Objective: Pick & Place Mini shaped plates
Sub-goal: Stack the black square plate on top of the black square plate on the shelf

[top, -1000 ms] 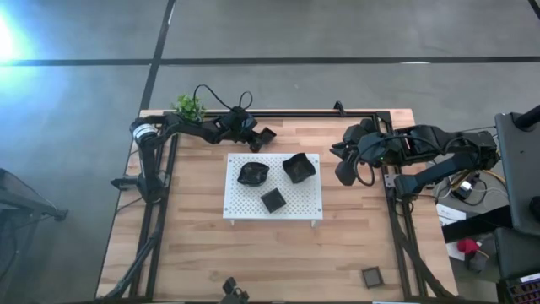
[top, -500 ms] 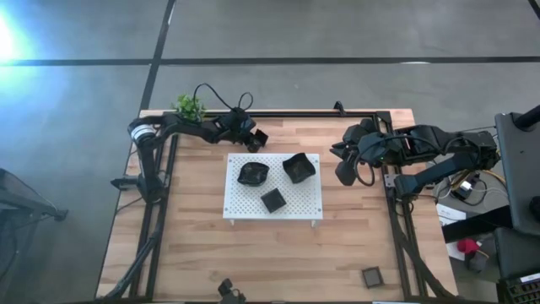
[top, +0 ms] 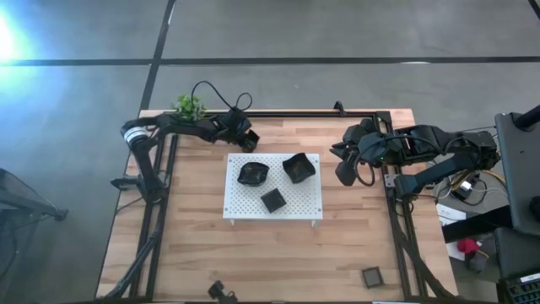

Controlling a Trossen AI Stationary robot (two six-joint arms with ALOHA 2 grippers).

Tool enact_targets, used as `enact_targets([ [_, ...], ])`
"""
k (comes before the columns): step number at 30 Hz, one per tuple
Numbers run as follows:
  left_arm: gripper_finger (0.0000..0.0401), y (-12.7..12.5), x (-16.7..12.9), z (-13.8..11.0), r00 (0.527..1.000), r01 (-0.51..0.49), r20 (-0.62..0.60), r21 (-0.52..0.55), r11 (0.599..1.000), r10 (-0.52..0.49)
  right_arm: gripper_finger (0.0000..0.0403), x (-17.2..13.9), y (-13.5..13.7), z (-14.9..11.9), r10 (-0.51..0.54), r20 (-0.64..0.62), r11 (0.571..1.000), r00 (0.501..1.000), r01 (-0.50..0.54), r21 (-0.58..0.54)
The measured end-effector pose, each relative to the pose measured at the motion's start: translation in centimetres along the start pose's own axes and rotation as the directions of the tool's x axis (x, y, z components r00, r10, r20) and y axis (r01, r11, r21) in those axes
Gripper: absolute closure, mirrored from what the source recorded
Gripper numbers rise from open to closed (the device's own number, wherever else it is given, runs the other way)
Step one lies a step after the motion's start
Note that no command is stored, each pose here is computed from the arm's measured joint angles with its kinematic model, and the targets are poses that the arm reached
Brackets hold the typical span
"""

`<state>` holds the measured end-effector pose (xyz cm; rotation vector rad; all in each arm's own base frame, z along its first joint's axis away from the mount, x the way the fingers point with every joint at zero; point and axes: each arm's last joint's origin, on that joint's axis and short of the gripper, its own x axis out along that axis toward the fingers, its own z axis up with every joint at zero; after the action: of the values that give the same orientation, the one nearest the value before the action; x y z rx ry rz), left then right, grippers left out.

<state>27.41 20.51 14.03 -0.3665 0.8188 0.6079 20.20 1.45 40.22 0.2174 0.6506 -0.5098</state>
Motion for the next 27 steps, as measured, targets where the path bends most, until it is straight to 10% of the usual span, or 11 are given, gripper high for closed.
enact_targets([
  [27, 0.0343, 0.3, -2.2, 0.8, 0.993, -0.111, 0.034, -0.095, 0.989, 0.114, 0.0346, 0.0, 0.0, 0.0, 0.000, 0.000, 1.000, 1.000, 0.000, -0.008],
])
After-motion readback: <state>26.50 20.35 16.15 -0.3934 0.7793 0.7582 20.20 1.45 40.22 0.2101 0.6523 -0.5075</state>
